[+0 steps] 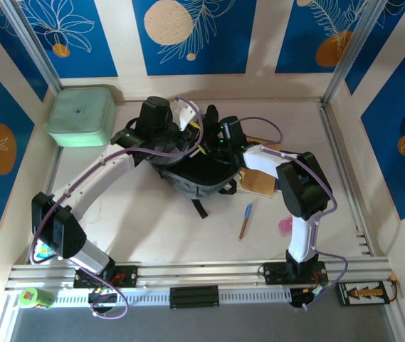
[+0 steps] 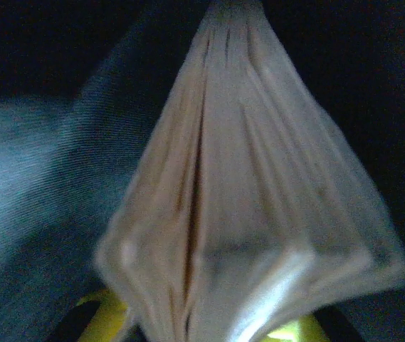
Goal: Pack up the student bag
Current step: Place the book in the student bag, then close the student bag at the center of the table.
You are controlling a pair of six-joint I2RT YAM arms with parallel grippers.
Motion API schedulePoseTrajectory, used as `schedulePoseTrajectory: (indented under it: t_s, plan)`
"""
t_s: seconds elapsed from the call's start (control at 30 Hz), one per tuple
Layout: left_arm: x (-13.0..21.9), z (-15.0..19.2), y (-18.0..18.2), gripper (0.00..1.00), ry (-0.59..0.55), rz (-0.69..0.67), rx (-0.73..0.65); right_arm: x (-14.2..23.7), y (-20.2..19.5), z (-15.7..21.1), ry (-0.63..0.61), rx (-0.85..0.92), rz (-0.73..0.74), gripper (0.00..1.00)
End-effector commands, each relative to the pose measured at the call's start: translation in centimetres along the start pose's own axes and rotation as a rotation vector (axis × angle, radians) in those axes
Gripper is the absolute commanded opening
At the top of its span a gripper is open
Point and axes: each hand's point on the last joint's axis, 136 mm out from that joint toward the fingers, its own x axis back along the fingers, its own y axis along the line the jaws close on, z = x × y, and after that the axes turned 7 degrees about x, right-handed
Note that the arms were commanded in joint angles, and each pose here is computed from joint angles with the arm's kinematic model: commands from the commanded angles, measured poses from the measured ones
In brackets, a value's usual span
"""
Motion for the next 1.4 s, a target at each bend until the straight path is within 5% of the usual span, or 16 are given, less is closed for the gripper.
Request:
schedulePoseTrajectory:
  t_s: [0.0, 0.2, 0.4, 0.53, 0.8, 1.07, 1.1, 1.27, 1.37]
  plan:
    - [1.4, -2.5, -0.8, 0.0, -0.099, 0.032, -0.015, -1.2, 4.6, -0.5, -0.028, 0.06, -0.147, 0.04]
    - [1.4, -1.5, 0.2, 0.0, -0.076, -0.027, -0.01, -4.6, 3.9, -0.6, -0.063, 0.028, -0.073, 0.07]
    - [1.5, 0.7, 3.2, 0.0, -0.028, -0.193, -0.026, -6.7, 4.1, 2.3, 0.107, -0.026, -0.092, 0.38]
    - [2.2, 2.5, 5.1, 0.0, -0.025, -0.291, -0.025, -3.6, 3.2, 4.0, 0.138, 0.006, -0.04, 0.54]
    - [4.4, 5.8, 8.6, 0.0, 0.015, -0.407, 0.013, 4.8, 2.3, 6.4, 0.165, 0.104, -0.012, 0.55]
    - [7.8, 9.6, 8.8, 0.0, 0.108, -0.426, 0.025, 13.6, -3.5, 2.3, -0.073, 0.192, 0.301, 0.63]
    - [8.0, 9.8, 8.1, 0.04, 0.107, -0.395, 0.035, 14.2, -4.5, 1.4, -0.091, 0.19, 0.338, 0.64]
    - [8.7, 10.1, 3.6, 0.75, 0.088, -0.169, 0.146, 16.7, -9.3, -4.1, -0.106, 0.181, 0.52, 0.64]
    - [8.9, 9.4, 2.7, 0.87, 0.051, -0.128, 0.225, 18.1, -12.4, -6.9, -0.089, 0.155, 0.605, 0.65]
